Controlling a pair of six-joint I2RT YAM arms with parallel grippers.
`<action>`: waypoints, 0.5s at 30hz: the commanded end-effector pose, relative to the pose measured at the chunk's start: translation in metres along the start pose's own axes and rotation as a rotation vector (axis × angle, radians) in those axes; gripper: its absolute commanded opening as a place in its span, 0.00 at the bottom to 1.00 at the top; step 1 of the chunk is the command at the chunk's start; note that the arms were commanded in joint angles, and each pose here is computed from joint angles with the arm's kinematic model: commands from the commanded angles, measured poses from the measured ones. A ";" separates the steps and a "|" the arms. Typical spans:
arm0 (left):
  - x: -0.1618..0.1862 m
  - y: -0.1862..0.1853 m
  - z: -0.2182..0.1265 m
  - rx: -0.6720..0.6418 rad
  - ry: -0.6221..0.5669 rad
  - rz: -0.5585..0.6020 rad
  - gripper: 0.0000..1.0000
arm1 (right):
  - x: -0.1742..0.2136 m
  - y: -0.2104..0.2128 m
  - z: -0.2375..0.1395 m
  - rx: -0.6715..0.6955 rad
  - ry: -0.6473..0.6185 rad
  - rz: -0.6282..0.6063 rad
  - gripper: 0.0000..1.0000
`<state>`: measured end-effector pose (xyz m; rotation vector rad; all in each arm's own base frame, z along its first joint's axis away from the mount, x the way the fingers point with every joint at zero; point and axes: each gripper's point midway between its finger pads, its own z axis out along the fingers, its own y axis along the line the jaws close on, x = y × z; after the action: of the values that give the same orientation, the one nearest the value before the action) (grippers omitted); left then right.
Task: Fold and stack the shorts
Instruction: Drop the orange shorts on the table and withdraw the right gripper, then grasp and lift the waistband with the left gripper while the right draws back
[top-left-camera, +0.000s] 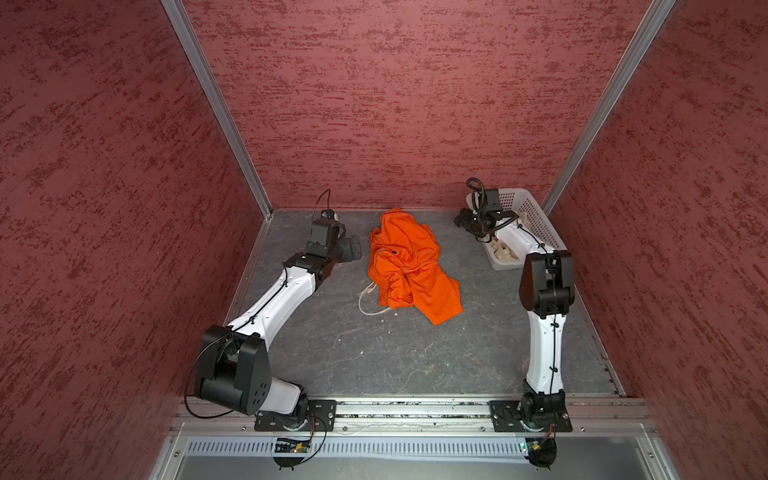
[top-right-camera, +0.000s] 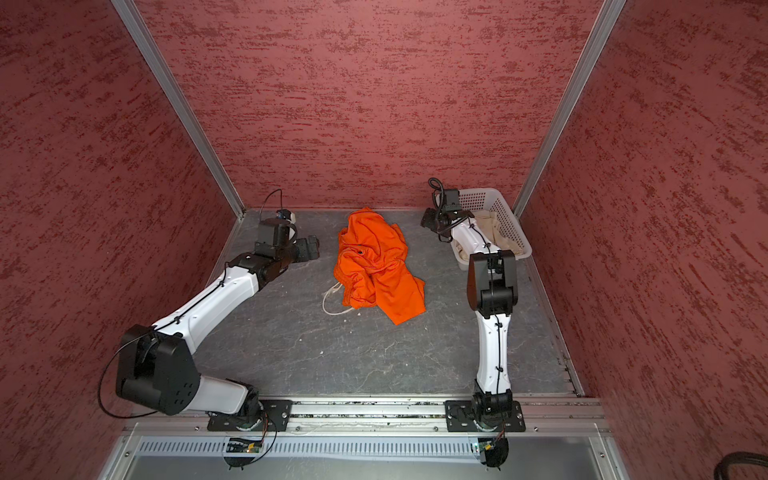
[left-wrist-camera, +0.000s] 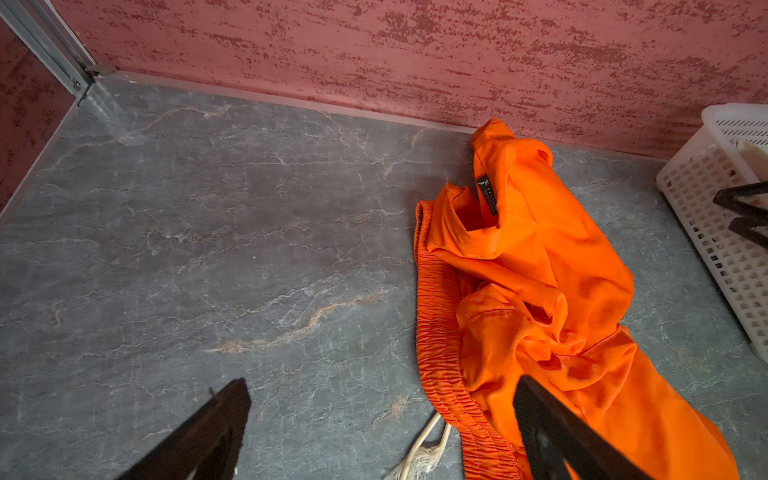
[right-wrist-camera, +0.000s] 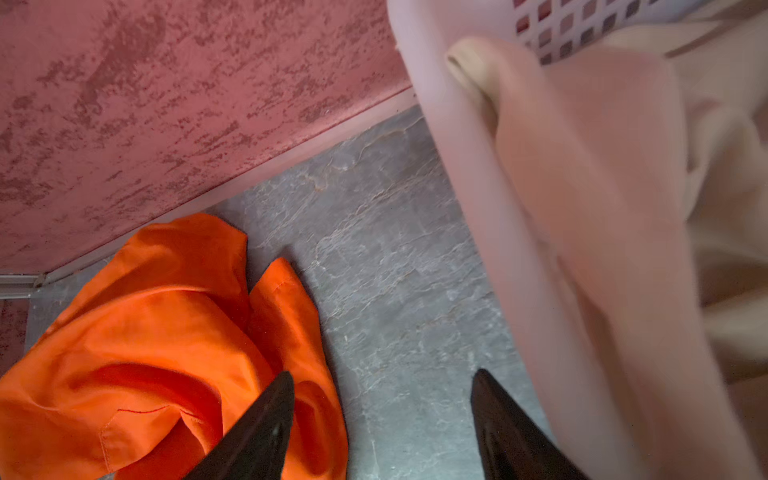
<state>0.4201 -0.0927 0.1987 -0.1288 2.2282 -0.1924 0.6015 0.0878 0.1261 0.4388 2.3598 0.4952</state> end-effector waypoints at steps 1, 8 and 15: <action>0.009 -0.001 0.007 0.013 0.023 -0.022 1.00 | -0.026 0.025 -0.020 -0.063 -0.069 -0.030 0.70; 0.012 -0.004 0.011 0.032 0.036 -0.033 1.00 | -0.017 0.013 -0.094 0.081 -0.124 -0.144 0.73; 0.047 -0.020 0.035 0.123 0.161 -0.127 0.96 | 0.053 0.044 -0.140 -0.038 -0.062 -0.259 0.75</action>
<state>0.4231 -0.1089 0.1688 -0.1635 2.2971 -0.3083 0.4966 0.0891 0.2195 0.2453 2.2843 0.3825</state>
